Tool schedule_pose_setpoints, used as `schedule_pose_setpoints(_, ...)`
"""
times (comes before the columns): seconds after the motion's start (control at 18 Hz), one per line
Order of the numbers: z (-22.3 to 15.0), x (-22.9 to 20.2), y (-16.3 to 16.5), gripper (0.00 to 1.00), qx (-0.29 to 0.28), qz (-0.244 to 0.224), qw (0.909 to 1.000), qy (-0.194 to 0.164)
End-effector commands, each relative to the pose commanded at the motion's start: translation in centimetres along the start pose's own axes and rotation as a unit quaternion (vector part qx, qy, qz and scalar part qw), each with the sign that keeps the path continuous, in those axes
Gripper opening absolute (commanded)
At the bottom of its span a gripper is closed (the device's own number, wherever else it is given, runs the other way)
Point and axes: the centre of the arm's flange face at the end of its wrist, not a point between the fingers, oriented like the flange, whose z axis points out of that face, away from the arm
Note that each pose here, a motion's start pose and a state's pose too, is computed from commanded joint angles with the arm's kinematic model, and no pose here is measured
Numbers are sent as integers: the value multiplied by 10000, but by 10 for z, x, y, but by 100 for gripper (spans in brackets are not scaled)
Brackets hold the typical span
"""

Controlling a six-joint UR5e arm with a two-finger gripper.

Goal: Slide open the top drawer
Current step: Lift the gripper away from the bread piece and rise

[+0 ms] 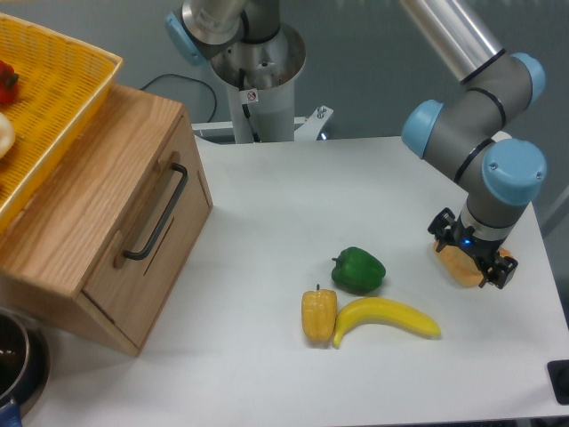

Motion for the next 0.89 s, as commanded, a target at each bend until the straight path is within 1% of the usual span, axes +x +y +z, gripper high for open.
schedule_pose_setpoints(0.39, -4, -3, 2, 100, 30, -23, 10000, -46)
schedule_pose_setpoints(0.44, -4, -3, 1, 100, 76, -129, 9999, -22)
schedule_pose_setpoints(0.5, -7, 0, -3, 100, 205, -373, 9991, 8)
schedule_pose_setpoints(0.61, -15, 10, -16, 100, 374, -650, 9968, 266)
schedule_pose_setpoints(0.67, -22, 18, -29, 100, 397, -722, 9960, 340)
schedule_pose_setpoints(0.89, -62, 55, -79, 100, 373, -1190, 9909, 499)
